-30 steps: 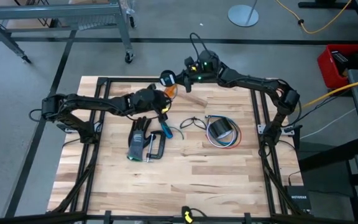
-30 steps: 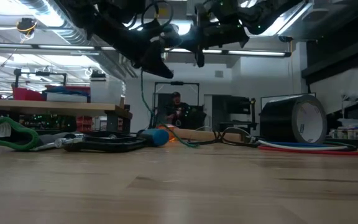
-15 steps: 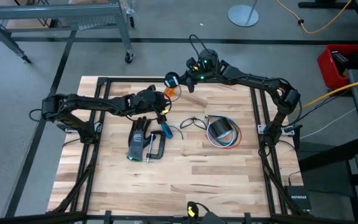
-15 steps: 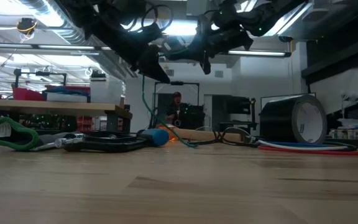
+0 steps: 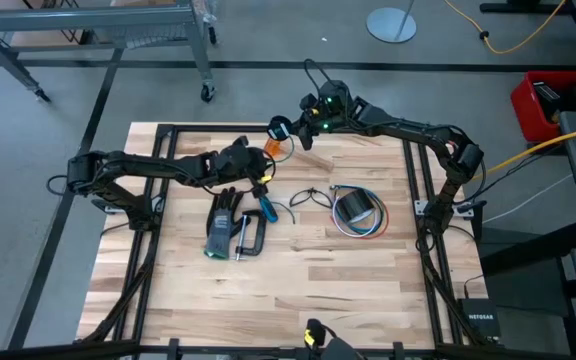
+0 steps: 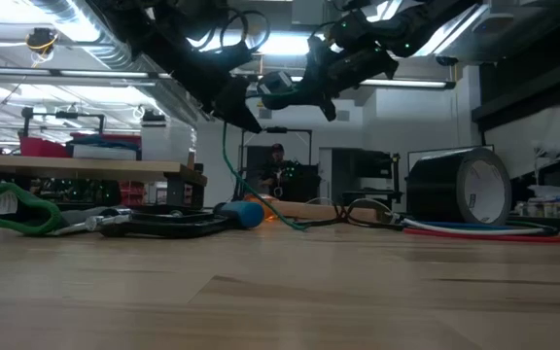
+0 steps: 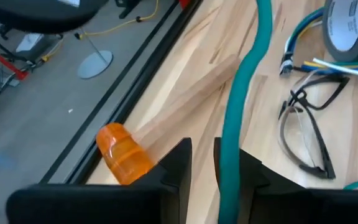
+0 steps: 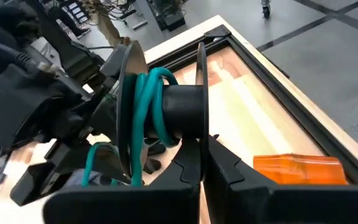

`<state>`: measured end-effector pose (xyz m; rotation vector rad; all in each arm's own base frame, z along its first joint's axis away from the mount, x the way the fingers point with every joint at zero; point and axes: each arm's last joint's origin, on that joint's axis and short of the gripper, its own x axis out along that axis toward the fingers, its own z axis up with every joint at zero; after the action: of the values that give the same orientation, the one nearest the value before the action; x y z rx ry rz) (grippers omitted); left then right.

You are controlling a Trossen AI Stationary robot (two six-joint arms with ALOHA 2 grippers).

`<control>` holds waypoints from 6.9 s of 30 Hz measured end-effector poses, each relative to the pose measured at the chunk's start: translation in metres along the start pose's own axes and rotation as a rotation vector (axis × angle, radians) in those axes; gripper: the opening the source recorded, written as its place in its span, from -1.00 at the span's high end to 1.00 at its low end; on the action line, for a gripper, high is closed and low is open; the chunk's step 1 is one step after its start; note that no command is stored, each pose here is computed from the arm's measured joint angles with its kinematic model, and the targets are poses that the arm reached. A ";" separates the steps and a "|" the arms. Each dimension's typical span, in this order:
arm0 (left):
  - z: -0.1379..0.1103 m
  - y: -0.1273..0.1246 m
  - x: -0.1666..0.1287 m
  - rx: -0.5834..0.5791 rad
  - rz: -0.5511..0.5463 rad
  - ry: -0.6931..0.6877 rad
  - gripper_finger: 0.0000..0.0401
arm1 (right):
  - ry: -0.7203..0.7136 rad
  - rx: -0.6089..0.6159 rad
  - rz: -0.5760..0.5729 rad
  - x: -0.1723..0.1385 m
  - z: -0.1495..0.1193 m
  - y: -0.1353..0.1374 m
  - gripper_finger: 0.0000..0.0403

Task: Coil cords
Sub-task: Coil the green wire onto the spool

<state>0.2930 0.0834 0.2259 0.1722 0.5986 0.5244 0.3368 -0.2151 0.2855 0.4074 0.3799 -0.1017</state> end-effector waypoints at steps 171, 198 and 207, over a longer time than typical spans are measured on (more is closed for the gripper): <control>-0.007 0.006 0.002 -0.045 0.008 0.061 0.84 | -0.129 -0.040 0.051 0.018 0.008 0.036 0.96; -0.024 0.003 -0.001 -0.127 0.000 0.234 0.97 | -0.061 0.016 0.007 0.000 0.006 -0.001 0.96; -0.025 0.006 0.000 -0.224 0.019 0.239 0.99 | 0.092 0.021 -0.016 -0.001 -0.010 -0.004 0.96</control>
<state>0.2763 0.0885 0.2073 -0.0984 0.7656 0.6307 0.3322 -0.2143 0.2757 0.4307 0.4729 -0.1034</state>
